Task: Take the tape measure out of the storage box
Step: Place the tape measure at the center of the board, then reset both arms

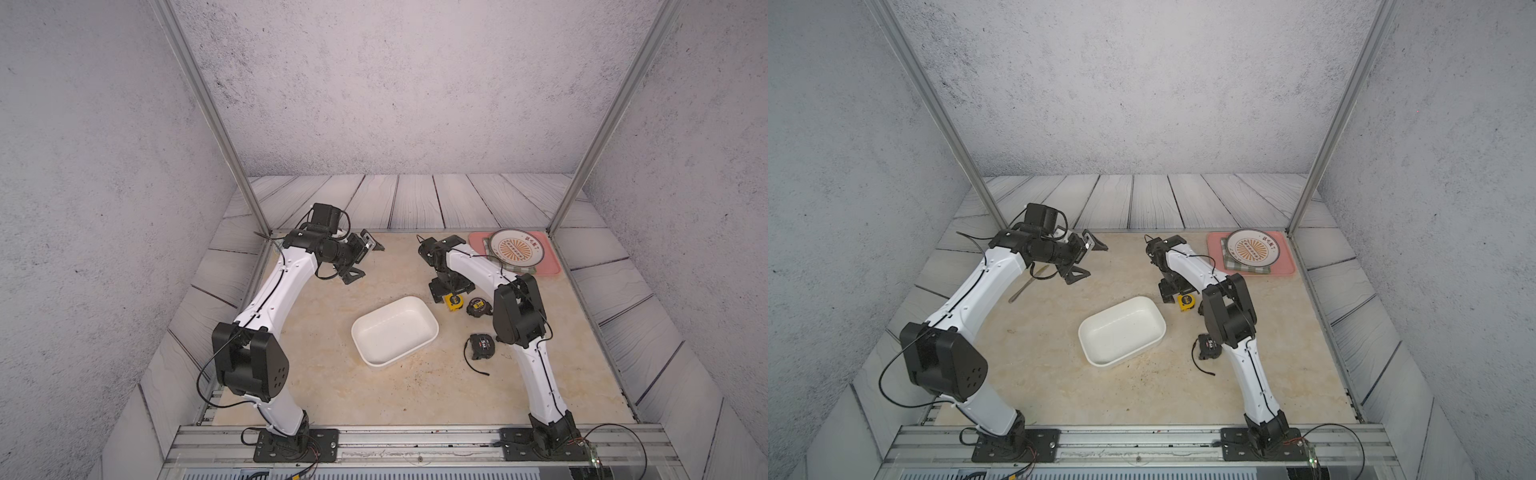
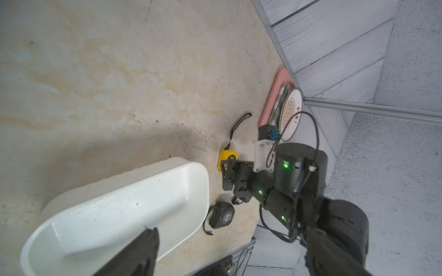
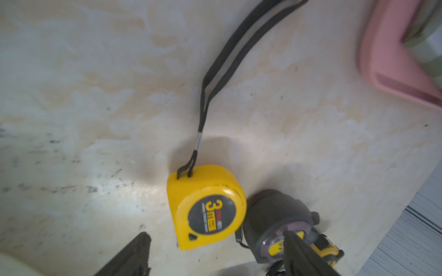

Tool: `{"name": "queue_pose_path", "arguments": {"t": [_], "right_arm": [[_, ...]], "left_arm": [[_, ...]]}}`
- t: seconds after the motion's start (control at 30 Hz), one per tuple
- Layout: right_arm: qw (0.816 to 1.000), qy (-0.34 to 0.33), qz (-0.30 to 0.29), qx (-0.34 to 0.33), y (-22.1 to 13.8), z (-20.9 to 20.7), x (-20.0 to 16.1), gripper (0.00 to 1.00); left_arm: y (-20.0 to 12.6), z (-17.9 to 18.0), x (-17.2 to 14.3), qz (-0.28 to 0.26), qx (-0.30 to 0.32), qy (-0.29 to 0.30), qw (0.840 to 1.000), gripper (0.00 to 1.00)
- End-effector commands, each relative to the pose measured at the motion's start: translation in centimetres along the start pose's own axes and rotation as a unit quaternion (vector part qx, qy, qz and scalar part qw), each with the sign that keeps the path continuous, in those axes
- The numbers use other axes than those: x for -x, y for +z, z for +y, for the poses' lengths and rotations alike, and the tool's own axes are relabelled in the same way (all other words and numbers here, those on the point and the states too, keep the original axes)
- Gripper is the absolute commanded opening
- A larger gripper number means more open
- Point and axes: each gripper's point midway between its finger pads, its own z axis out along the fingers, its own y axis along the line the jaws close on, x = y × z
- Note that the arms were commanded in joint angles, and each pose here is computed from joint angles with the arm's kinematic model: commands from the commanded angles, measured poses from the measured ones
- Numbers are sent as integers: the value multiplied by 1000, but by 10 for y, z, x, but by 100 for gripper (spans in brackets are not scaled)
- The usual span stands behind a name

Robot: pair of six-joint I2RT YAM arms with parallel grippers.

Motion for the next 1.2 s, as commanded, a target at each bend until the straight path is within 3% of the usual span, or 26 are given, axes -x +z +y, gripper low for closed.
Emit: {"name": "queue_pose_path", "arguments": {"t": [0.0,0.17,0.3,0.5,0.67,0.73,0.83,0.93,1.03,1.1,1.17], "right_arm": [[994,33,-106,22,-79,-25,12,94],[967,47,-242,59,-135,-42,16,97],[946,45,-316,57,-145,-54,6,97],[937,38,-345,41,-119,-64,-25,97],[941,43,-336,27,-98,-69,-45,96],[929,48,-368,7,-91,-78,-52,95],[905,97,-413,-12,-82,-108,-68,95],[880,147,-450,-29,-73,-135,-88,95],[867,178,-462,-52,-58,-154,-107,95],[859,193,-471,-55,-46,-160,-110,95],[861,194,-467,-55,-34,-165,-107,95]], "left_arm": [[-10,-8,12,-19,6,52,998,99],[-19,-8,33,-54,43,166,984,98],[-23,17,57,-105,118,237,959,98],[-32,59,85,-168,181,296,923,98],[-48,100,105,-220,225,286,905,98],[-47,128,111,-238,259,285,892,99],[-48,158,114,-221,301,286,882,100],[-56,169,118,-234,331,324,855,100],[-60,185,122,-254,348,342,835,99],[-57,195,123,-261,351,344,831,98],[-52,206,124,-270,356,353,822,98]]}}
